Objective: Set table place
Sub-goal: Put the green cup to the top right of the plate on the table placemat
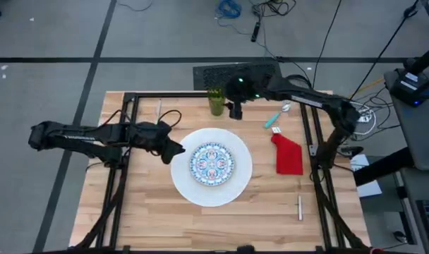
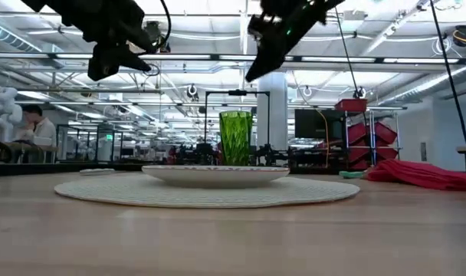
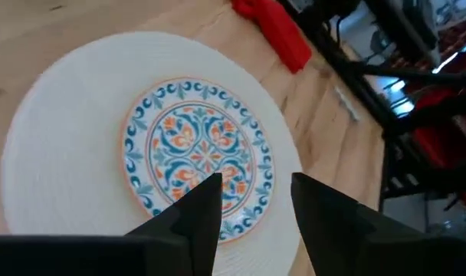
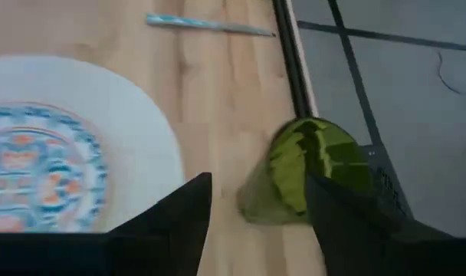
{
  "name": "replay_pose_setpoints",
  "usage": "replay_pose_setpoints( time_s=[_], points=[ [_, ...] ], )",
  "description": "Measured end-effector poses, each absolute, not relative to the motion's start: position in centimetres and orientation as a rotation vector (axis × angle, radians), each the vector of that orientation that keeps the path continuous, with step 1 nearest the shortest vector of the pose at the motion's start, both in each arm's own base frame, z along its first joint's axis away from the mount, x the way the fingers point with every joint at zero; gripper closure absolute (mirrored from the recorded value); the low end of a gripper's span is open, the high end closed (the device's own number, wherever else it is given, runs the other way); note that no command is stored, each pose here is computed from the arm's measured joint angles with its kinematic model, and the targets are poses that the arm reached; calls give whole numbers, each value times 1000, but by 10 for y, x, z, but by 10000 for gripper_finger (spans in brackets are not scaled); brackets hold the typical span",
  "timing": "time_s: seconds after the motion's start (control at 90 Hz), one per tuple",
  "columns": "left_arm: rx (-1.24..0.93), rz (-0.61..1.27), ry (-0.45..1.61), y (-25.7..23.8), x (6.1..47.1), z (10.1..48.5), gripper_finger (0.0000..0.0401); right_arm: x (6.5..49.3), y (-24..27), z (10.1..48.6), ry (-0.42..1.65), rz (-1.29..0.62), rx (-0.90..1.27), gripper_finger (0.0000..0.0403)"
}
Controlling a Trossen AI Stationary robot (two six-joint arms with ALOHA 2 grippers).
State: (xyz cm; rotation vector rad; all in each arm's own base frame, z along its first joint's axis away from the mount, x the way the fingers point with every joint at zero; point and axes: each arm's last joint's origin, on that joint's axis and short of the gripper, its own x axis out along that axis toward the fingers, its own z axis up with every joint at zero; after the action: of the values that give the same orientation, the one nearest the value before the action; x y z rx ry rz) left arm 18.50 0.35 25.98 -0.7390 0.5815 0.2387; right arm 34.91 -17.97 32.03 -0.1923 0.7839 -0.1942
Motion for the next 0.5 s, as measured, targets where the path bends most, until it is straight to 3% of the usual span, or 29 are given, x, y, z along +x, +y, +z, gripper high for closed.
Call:
replay_pose_setpoints(
  time_s=[0.233, 0.5],
  points=[
    [-734, 275, 680, 4, 179, 252, 260, 382, -214, 312, 927, -178, -126, 206],
    [-735, 277, 691, 4, 178, 251, 260, 397, -219, 302, 1073, -93, -77, 206]
  ],
)
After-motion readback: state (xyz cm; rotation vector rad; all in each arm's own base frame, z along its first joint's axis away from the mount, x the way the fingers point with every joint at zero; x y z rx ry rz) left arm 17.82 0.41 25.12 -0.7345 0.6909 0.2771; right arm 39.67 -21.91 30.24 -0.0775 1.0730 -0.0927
